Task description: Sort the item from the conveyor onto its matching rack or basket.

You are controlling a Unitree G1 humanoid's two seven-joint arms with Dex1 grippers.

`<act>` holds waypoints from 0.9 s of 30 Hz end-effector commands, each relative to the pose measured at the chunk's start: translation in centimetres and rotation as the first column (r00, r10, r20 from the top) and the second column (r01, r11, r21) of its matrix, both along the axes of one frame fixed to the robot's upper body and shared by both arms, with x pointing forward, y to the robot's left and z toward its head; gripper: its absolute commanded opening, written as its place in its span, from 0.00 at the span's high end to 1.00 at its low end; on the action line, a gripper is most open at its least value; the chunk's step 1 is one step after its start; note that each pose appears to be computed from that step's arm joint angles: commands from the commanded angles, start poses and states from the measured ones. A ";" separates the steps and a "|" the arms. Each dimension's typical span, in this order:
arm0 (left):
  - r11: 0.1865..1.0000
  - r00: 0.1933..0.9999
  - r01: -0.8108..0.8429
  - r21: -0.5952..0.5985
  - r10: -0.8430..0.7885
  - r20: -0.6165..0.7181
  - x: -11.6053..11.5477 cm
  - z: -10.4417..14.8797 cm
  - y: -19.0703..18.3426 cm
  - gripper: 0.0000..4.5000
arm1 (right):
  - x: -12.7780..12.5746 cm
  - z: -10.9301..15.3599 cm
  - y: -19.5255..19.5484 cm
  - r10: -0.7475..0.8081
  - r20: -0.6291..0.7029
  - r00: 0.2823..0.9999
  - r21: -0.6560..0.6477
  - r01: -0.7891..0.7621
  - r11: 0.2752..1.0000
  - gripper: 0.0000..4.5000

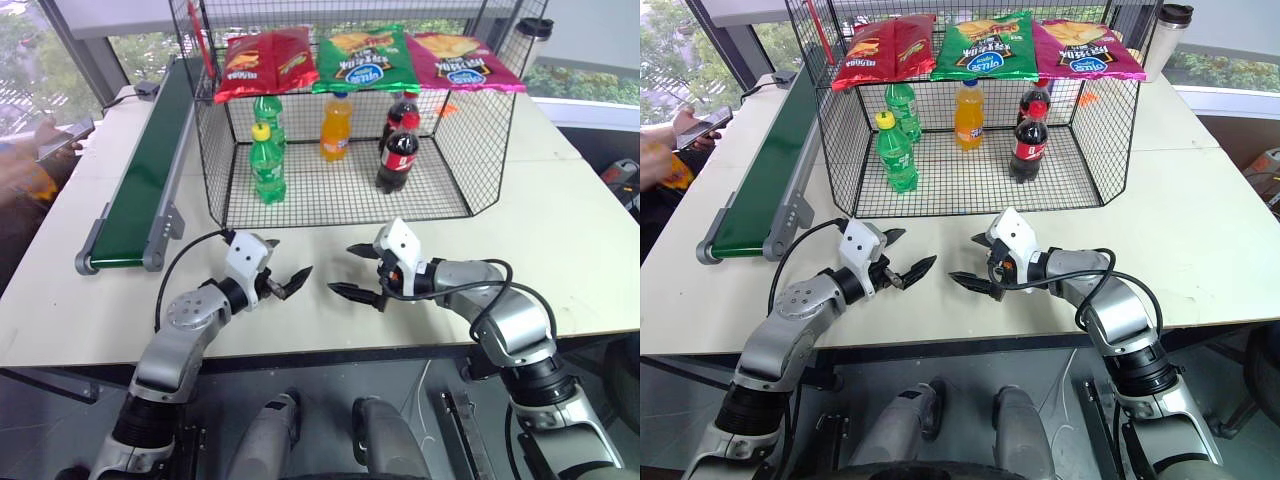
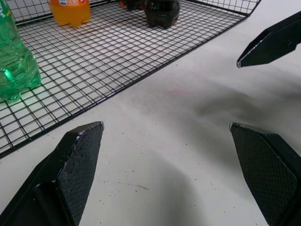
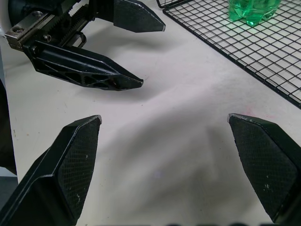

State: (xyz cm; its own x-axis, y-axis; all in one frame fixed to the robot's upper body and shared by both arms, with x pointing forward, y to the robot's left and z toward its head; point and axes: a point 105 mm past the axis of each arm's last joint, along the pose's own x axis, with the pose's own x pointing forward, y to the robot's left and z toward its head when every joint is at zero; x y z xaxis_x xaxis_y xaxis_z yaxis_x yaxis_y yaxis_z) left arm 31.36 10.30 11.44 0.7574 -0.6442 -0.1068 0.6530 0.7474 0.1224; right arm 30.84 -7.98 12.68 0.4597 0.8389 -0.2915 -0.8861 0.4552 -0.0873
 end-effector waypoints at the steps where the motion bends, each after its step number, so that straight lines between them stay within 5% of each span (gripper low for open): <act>1: 0.999 0.997 0.025 -0.027 -0.023 0.068 -0.3 1.6 -0.2 0.00 | -0.4 1.3 0.4 0.023 0.052 0.998 0.019 -0.024 1.000 0.01; 27: 1.000 0.999 0.019 0.000 -0.019 0.048 -0.2 1.0 -0.3 0.00 | -0.5 1.3 0.3 0.026 0.048 0.999 0.016 -0.027 1.000 0.01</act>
